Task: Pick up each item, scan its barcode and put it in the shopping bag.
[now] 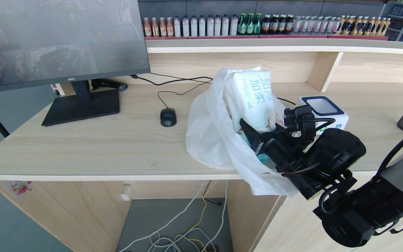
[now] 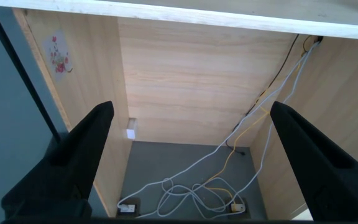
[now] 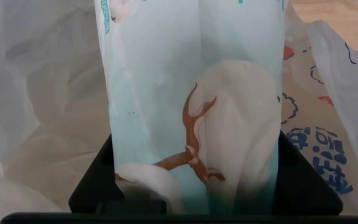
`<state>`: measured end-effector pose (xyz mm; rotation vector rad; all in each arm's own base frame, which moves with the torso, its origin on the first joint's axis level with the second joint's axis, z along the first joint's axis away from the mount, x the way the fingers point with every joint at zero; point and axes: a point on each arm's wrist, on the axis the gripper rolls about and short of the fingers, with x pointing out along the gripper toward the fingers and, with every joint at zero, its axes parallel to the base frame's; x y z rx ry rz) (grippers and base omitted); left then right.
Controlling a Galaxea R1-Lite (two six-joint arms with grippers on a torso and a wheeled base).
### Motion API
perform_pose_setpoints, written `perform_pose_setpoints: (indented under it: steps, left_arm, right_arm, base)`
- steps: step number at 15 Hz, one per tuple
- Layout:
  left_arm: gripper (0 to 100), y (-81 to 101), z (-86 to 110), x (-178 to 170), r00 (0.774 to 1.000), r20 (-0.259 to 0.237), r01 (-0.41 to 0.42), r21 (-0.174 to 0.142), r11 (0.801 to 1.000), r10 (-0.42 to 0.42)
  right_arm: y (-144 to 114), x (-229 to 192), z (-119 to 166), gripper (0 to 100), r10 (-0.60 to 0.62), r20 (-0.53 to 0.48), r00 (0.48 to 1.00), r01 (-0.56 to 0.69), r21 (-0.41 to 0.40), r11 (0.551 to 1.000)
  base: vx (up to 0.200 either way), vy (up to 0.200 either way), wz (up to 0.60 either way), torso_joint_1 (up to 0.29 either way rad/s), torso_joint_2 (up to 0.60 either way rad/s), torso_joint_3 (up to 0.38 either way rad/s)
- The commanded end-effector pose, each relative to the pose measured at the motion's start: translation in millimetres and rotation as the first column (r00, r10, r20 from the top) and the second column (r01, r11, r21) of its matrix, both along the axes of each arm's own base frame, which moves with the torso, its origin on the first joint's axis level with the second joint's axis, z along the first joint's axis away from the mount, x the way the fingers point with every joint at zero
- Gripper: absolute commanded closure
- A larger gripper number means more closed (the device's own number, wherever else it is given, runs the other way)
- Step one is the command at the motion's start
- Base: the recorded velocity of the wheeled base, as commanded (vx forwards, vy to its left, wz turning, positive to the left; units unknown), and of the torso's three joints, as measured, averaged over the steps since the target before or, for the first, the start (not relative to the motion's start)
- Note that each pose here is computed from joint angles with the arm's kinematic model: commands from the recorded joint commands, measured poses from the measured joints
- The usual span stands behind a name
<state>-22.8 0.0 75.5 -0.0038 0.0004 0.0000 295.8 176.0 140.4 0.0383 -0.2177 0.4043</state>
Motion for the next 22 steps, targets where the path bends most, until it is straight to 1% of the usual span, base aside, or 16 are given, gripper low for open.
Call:
perform_pose_setpoints:
  steps: [1,7,8,16,18,20,22]
  left_arm:
    - [0,0.0,0.0,0.0,1.0,0.0,0.0,-0.001,1.0,0.0]
    - [0,0.0,0.0,0.0,1.0,0.0,0.0,-0.001,1.0,0.0]
    - [0,0.0,0.0,0.0,1.0,0.0,0.002,-0.001,1.0,-0.002]
    - [0,0.0,0.0,0.0,1.0,0.0,0.0,-0.001,1.0,0.0]
    - [0,0.0,0.0,0.0,1.0,0.0,0.0,-0.001,1.0,0.0]
    - [0,0.0,0.0,0.0,1.0,0.0,0.002,-0.001,1.0,-0.002]
    - [0,0.0,0.0,0.0,1.0,0.0,0.002,-0.001,1.0,-0.002]
  right_arm:
    - [0.9,1.1,-5.3,100,0.0,-0.018,1.0,0.0,-0.007,1.0]
    - [-0.2,-1.6,-5.4,100,0.0,-0.022,1.0,-0.001,-0.008,1.0]
    - [-0.8,-2.5,-4.5,0,0.001,-0.021,1.0,-0.001,-0.007,1.0]
    - [-4.8,-8.2,2.5,0,-0.001,-0.01,1.0,0.001,0.002,1.0]
    - [-6.0,-10.1,7.6,0,-0.001,0.003,1.0,0.001,0.01,1.0]
    - [-8.4,-15.1,18.9,0,0.002,0.033,0.999,-0.003,0.025,1.0]
    - [-11.2,-18.8,21.8,0,0.0,0.037,0.999,-0.001,0.028,1.0]
  base:
    - [0.0,0.0,0.0,0.0,0.0,0.0]
    - [0.0,0.0,0.0,0.0,0.0,0.0]
    - [0.0,0.0,0.0,0.0,0.0,0.0]
    - [0.0,0.0,0.0,0.0,0.0,0.0]
    - [0.0,0.0,0.0,0.0,0.0,0.0]
    - [0.0,0.0,0.0,0.0,0.0,0.0]
    - [0.0,0.0,0.0,0.0,0.0,0.0]
